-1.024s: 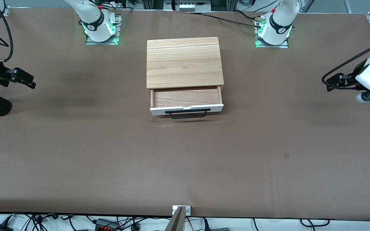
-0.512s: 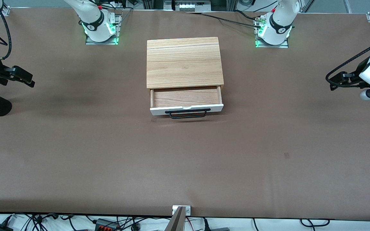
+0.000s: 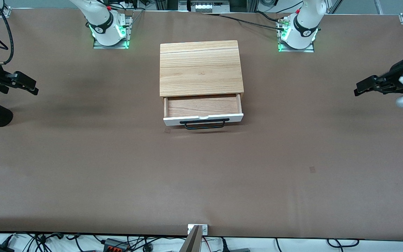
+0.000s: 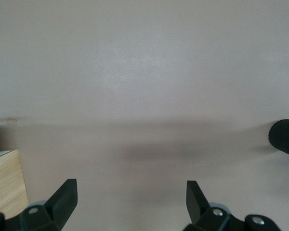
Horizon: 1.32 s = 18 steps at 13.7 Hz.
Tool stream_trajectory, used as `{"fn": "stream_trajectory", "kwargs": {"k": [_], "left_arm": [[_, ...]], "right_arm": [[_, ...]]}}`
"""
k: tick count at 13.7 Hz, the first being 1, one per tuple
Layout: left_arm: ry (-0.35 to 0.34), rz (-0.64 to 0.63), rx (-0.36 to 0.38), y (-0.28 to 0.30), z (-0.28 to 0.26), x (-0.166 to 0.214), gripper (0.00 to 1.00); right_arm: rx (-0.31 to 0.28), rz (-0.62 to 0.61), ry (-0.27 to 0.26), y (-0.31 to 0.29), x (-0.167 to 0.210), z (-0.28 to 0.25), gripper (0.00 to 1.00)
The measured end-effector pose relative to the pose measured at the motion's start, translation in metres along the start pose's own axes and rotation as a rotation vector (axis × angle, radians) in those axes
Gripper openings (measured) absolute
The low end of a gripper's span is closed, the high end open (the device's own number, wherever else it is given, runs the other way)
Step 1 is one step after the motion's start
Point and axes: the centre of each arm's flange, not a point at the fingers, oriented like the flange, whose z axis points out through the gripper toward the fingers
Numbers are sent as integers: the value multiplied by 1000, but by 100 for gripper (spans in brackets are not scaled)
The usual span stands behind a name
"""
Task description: Pull top drawer with both arms simultaneously
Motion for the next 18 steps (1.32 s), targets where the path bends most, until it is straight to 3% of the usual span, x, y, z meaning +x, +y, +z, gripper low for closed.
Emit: {"fn": "stream_trajectory", "kwargs": {"k": [18], "left_arm": [[-12, 24, -10, 15, 2, -2, 100]], "right_arm": [[-1, -12, -6, -6, 1, 3, 100]]}}
